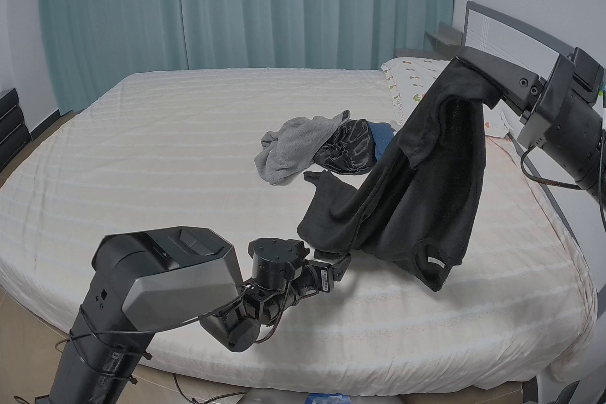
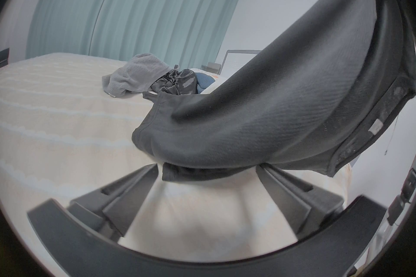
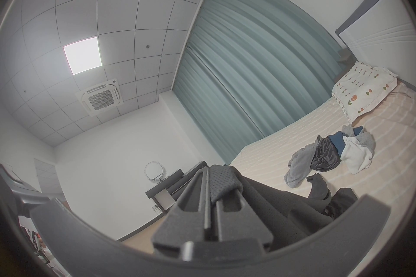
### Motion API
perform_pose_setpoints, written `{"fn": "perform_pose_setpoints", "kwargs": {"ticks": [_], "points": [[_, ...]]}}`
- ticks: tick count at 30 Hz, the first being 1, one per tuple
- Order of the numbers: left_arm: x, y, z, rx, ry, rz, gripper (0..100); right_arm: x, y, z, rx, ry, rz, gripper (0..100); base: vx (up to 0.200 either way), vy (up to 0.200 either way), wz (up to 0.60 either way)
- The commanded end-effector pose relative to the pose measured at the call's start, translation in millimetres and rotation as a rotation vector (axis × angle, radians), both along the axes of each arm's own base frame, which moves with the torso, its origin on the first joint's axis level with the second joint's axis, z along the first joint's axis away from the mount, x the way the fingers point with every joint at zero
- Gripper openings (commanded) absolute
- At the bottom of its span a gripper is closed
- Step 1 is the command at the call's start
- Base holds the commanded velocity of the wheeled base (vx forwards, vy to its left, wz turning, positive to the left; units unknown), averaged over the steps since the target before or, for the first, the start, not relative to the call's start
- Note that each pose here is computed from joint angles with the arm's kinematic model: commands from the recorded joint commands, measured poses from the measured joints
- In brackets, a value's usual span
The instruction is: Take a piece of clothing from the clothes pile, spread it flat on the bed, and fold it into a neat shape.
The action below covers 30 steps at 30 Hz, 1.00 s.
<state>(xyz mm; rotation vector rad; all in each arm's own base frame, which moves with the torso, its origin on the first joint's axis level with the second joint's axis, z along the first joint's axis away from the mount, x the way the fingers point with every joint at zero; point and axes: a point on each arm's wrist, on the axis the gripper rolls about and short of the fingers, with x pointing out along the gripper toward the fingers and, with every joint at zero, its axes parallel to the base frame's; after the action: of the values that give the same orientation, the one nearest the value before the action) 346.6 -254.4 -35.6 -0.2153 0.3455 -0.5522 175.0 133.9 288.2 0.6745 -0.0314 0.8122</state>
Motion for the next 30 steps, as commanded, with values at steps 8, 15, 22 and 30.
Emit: {"fn": "perform_pose_setpoints", "kwargs": {"ticks": [8, 15, 22, 30], "points": [[21, 10, -13, 0.033, -0.017, 0.085, 0, 2, -2, -3, -0.007, 0.011, -0.012, 0, 0.0, 0.0, 0.0], [16, 43, 50, -0.045, -0.053, 0.165, 0, 20, -10, -14, -0.026, 0.055, -0.068, 0, 0.0, 0.0, 0.0], [-17, 68, 125, -0.157, -0.047, 0.207, 0, 56, -20, -34, -0.069, 0.124, -0.139, 0, 0.0, 0.0, 0.0], [-53, 100, 204, -0.232, -0.068, 0.303, 0, 103, -13, -39, -0.044, 0.088, -0.2, 0, 0.0, 0.0, 0.0]]}}
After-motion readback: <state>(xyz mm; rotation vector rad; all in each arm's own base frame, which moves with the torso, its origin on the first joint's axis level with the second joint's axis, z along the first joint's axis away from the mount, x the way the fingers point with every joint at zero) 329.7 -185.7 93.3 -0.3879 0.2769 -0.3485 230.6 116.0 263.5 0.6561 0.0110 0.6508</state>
